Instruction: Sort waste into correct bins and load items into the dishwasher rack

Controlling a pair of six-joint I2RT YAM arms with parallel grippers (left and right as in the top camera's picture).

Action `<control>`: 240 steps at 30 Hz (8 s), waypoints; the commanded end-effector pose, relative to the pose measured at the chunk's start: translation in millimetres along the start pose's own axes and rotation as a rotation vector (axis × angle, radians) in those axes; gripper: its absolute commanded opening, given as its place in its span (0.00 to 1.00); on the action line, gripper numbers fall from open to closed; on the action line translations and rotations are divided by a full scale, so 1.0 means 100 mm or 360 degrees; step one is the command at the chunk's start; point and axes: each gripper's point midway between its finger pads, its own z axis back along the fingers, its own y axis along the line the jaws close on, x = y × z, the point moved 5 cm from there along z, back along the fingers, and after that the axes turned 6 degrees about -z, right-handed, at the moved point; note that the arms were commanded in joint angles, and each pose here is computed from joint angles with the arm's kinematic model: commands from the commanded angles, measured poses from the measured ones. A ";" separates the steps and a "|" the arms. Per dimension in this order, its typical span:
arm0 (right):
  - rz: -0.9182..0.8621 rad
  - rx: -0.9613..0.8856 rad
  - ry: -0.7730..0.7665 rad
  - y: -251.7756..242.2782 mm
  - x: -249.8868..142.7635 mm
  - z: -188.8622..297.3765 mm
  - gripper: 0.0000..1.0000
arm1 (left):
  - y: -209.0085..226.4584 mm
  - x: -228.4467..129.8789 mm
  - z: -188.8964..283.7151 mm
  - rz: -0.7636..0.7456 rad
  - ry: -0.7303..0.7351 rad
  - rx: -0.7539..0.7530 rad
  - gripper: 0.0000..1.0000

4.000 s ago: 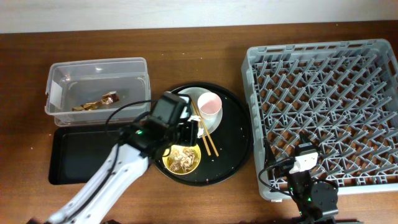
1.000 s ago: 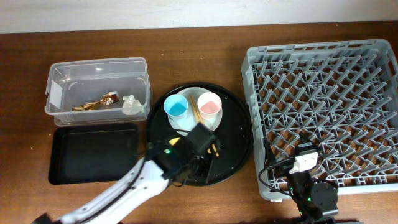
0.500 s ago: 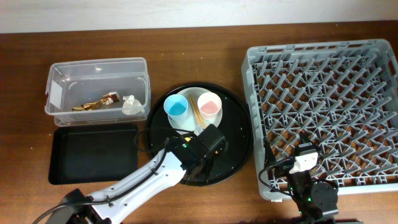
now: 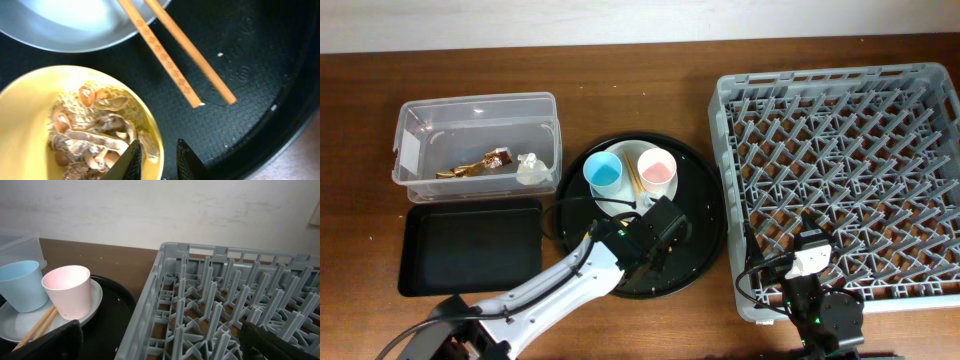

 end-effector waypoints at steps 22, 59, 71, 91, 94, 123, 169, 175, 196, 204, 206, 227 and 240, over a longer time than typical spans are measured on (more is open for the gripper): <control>-0.0001 -0.0004 0.0009 0.00 -0.03 0.00 0.98 | -0.01 -0.15 -0.17 0.0022 0.0148 0.0022 0.18; -0.0001 -0.0004 0.0009 0.00 -0.03 0.00 0.98 | 0.34 -0.14 0.03 0.0016 0.0074 0.0421 0.19; -0.0001 -0.0004 0.0009 0.00 -0.03 0.00 0.99 | 0.41 0.12 0.34 0.0284 -0.0148 0.0352 0.26; -0.0001 -0.0004 0.0009 0.00 -0.03 0.00 0.98 | 0.56 0.28 -0.26 0.0925 -0.0060 0.0247 0.25; -0.0001 -0.0004 0.0009 0.00 -0.03 0.00 0.98 | 0.53 0.22 -0.36 0.0927 -0.0032 0.0203 0.25; -0.0001 -0.0004 0.0009 0.00 -0.03 0.00 0.98 | 0.51 -0.12 -0.07 0.0379 0.0207 0.0115 0.20; -0.0001 -0.0004 0.0009 0.00 -0.03 0.00 0.98 | 0.48 -0.05 -0.19 0.0379 0.0216 0.0118 0.00; -0.0001 -0.0004 0.0009 0.00 -0.03 0.00 0.98 | 0.37 0.06 0.37 0.0258 0.0120 -0.0119 0.00; -0.0001 -0.0004 0.0009 0.00 -0.03 0.00 0.98 | 2.34 -0.26 0.92 0.0862 -0.0294 -0.0601 0.00; -0.0001 -0.0004 0.0009 0.00 -0.03 0.00 0.98 | 2.85 -0.71 0.83 0.1226 -0.0823 -0.0857 0.00; -0.0001 -0.0004 0.0009 0.00 -0.03 0.00 0.98 | 2.91 -0.78 0.83 0.1269 -0.0920 -0.0886 0.00; -0.0001 -0.0004 0.0009 0.00 -0.03 0.00 0.98 | 3.27 -1.00 0.76 0.1481 -0.1397 -0.1362 0.00; -0.0001 -0.0004 0.0009 0.00 -0.03 0.00 0.99 | 3.17 -0.99 0.84 0.1550 -0.1460 -0.1554 0.00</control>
